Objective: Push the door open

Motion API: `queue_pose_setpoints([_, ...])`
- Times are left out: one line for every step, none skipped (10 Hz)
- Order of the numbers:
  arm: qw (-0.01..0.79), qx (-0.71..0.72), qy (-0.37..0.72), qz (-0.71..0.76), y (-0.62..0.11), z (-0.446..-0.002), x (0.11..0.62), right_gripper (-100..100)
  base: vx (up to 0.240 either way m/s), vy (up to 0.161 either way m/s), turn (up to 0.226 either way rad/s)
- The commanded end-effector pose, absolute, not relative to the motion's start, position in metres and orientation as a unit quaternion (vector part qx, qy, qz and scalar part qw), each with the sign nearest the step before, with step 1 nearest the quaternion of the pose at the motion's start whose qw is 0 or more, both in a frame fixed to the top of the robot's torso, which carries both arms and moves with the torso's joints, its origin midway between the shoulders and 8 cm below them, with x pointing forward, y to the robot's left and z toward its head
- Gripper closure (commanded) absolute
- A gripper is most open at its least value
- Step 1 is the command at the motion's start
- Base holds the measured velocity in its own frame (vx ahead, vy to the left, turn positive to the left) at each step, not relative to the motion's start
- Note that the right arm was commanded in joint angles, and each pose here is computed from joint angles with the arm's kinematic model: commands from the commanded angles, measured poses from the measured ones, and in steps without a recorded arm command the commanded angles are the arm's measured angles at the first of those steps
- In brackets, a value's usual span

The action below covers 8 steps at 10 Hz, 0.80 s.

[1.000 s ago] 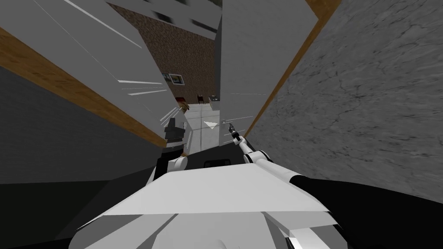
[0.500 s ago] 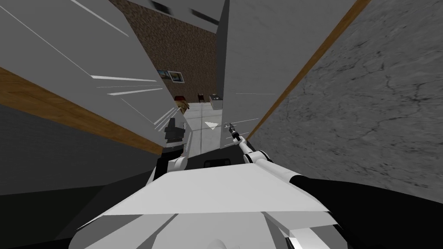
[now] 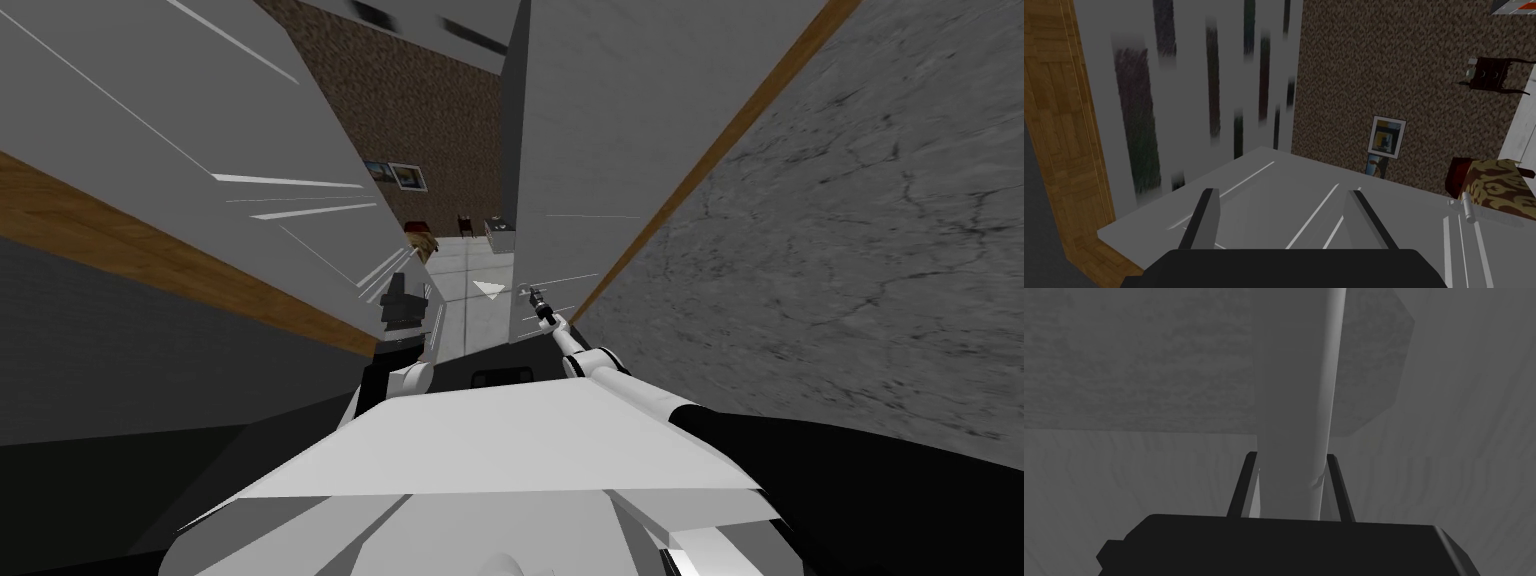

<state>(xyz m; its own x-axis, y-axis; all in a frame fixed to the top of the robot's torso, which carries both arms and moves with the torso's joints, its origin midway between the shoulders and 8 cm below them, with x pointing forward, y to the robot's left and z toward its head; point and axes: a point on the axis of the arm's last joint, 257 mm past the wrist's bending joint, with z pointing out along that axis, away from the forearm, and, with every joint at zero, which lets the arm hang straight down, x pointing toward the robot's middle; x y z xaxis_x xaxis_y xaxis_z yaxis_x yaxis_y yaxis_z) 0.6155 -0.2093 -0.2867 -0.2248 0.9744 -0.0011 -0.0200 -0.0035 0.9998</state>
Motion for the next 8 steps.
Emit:
queue_pose_setpoints([0.442,0.439,0.55,0.557,-0.21,-0.292,0.613,100,0.0,0.0,0.0])
queue_pose_setpoints([0.449,0.439,0.545,0.555,-0.216,-0.287,0.616,100,0.106,0.068,-0.028])
queue_pose_setpoints([0.45,0.44,0.544,0.555,-0.218,-0.287,0.616,100,0.149,0.085,-0.043])
queue_pose_setpoints([0.452,0.443,0.542,0.552,-0.222,-0.287,0.616,100,0.144,0.031,-0.029])
queue_pose_setpoints([0.455,0.446,0.54,0.55,-0.227,-0.287,0.616,100,0.188,0.039,-0.005])
queue_pose_setpoints([0.457,0.448,0.538,0.548,-0.23,-0.287,0.617,100,0.161,0.074,-0.024])
queue_pose_setpoints([0.457,0.448,0.538,0.548,-0.23,-0.287,0.617,100,0.098,0.065,-0.017])
queue_pose_setpoints([0.463,0.454,0.534,0.543,-0.24,-0.287,0.617,100,0.139,0.077,-0.043])
